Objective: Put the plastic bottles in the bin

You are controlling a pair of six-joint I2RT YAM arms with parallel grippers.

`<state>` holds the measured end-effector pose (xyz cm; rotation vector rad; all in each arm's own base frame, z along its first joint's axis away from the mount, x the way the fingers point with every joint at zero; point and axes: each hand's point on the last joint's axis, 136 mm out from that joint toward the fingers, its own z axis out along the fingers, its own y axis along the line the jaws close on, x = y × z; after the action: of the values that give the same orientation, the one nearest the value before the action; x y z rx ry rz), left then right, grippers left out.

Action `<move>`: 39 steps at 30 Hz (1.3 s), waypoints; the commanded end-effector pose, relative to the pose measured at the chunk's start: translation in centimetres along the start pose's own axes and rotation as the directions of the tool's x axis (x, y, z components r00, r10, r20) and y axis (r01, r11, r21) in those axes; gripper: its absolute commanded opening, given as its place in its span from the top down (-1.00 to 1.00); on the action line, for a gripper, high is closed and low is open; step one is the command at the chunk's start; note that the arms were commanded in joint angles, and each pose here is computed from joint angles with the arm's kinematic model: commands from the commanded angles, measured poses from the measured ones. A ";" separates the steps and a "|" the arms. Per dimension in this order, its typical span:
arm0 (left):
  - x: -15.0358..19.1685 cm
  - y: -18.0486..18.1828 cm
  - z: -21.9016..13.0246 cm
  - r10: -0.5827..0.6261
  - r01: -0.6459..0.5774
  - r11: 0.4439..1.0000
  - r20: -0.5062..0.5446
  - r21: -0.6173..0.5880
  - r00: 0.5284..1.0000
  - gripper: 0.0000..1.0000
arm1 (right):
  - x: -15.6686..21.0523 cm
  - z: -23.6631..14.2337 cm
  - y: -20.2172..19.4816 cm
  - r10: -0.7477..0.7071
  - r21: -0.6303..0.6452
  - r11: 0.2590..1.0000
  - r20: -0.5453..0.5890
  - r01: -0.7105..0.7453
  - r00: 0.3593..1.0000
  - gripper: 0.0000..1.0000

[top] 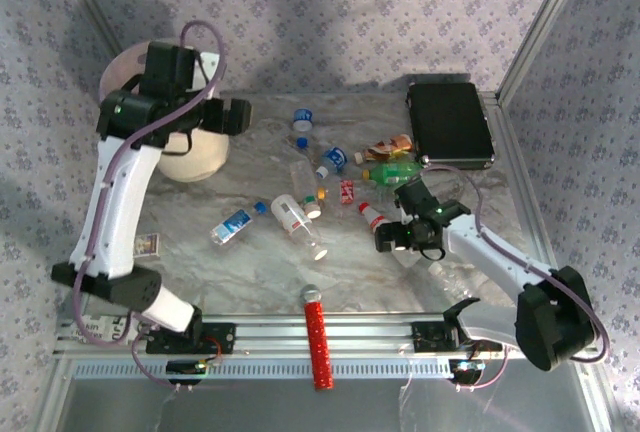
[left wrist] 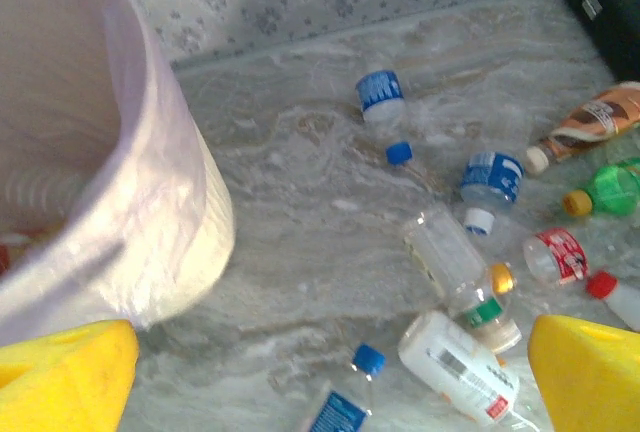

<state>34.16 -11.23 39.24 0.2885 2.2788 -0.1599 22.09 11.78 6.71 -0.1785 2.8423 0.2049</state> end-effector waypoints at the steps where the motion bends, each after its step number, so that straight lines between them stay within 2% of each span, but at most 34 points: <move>1: -1.1 -1.4 -1.2 -0.106 0.093 0.990 0.131 0.102 0.986 -1.00 | 0.2 0.9 -0.3 -0.001 0.031 1.000 -0.026 0.002 1.000 -0.95; 3: 0.8 -2.3 -0.4 -0.136 0.121 0.982 0.100 0.143 0.986 -0.99 | 0.8 1.6 -1.0 0.018 0.071 0.997 -0.048 -0.015 0.999 -0.95; 10: 6.9 -4.0 1.9 -0.272 0.257 0.944 0.044 0.208 0.961 -1.00 | 1.5 3.1 0.2 0.010 0.048 0.999 -0.063 -0.006 0.998 -0.82; 15: 10.2 -5.2 3.4 -0.415 0.391 0.879 0.034 0.273 0.909 -0.98 | 2.0 3.8 0.2 0.000 0.079 0.997 -0.088 0.007 0.996 -0.58; 19: 13.1 -6.7 5.1 -0.496 0.475 0.824 -0.012 0.308 0.869 -0.95 | 1.6 4.2 0.8 -0.004 0.085 0.996 -0.081 0.011 0.997 -0.36; 24: 14.8 -8.0 5.7 -0.518 0.501 0.804 -0.036 0.320 0.854 -0.95 | 1.6 4.4 1.7 -0.024 0.087 0.996 -0.076 0.031 0.997 -0.25; 30: 14.9 -8.9 6.0 -0.571 0.545 0.751 -0.048 0.374 0.820 -0.95 | 1.8 4.1 2.4 -0.037 0.088 0.995 -0.070 0.043 0.997 -0.11; 36: 15.0 -9.8 6.2 -0.583 0.558 0.729 -0.067 0.397 0.810 -0.95 | 1.9 3.0 2.8 -0.046 0.091 0.994 -0.063 0.051 0.997 0.03; 39: 14.7 -10.6 5.9 -0.608 0.576 0.684 -0.088 0.447 0.789 -0.95 | 1.7 1.6 3.2 -0.054 0.070 0.996 -0.042 0.057 0.998 0.05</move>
<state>26.30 -19.32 22.86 -0.2380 2.2254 -0.9241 20.38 15.12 3.08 -0.2745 2.9048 0.0898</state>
